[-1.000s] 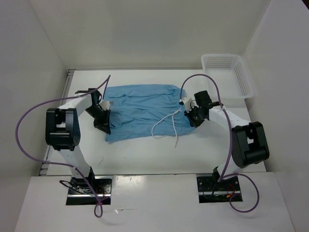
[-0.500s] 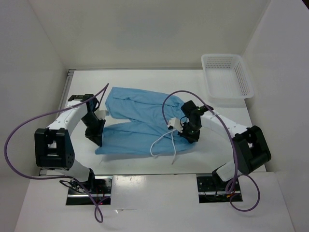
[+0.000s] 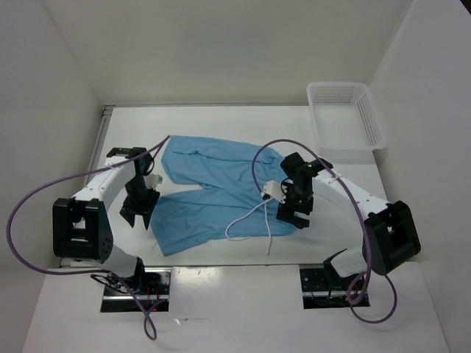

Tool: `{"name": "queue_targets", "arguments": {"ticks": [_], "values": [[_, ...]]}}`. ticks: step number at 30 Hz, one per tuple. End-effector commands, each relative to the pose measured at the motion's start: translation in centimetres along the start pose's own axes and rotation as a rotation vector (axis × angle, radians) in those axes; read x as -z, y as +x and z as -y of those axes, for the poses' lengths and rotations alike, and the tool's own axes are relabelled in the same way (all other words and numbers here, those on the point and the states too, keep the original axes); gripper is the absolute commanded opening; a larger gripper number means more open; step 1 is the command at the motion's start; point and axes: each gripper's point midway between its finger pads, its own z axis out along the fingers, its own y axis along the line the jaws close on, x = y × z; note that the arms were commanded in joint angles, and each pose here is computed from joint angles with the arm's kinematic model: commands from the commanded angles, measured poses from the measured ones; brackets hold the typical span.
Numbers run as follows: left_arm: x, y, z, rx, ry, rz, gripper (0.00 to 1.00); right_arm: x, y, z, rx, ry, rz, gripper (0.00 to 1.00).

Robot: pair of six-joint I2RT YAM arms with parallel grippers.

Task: Fold and stack the shorts
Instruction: Flatten the shorts out

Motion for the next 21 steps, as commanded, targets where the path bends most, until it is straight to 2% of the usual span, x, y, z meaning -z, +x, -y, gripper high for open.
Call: {"name": "queue_targets", "arguments": {"ticks": [1, 3, 4, 7, 9, 13, 14, 18, 19, 21], "values": [[2.2, -3.8, -0.7, 0.018, -0.005, 0.14, 0.57, 4.3, -3.2, 2.7, -0.006, 0.139, 0.131, 0.89], [2.8, -6.7, -0.7, 0.018, 0.003, 0.215, 0.57, 6.6, -6.6, 4.6, -0.057, 0.208, 0.272, 0.81], [3.0, -9.3, -0.8, 0.018, 0.007, 0.282, 0.57, 7.9, -8.9, 6.7, -0.079, 0.294, 0.371, 0.72], [1.9, -12.0, 0.3, 0.0, 0.059, 0.325, 0.57, 9.0, -12.1, 9.5, -0.21, 0.364, 0.512, 0.58], [1.1, -12.8, 0.9, -0.006, 0.097, 0.322, 0.57, 9.2, -14.1, 11.5, -0.282, 0.403, 0.586, 0.53], [-1.2, -15.5, 0.9, -0.008, 0.105, 0.34, 0.61, 6.2, -14.5, 15.2, -0.423, 0.484, 0.558, 0.41], [-1.6, -15.9, 0.9, -0.008, 0.105, 0.338, 0.61, 4.5, -14.3, 15.7, -0.441, 0.481, 0.53, 0.37], [-2.5, -17.7, 0.9, -0.01, 0.116, 0.341, 0.61, 2.1, -14.7, 17.5, -0.497, 0.51, 0.526, 0.27], [-4.4, -18.1, 0.4, -0.004, 0.089, 0.302, 0.56, 0.5, -14.6, 17.9, -0.513, 0.504, 0.499, 0.26], [-4.8, -18.1, 0.4, -0.003, 0.09, 0.29, 0.52, -0.4, -14.6, 18.5, -0.519, 0.511, 0.48, 0.24]]}}
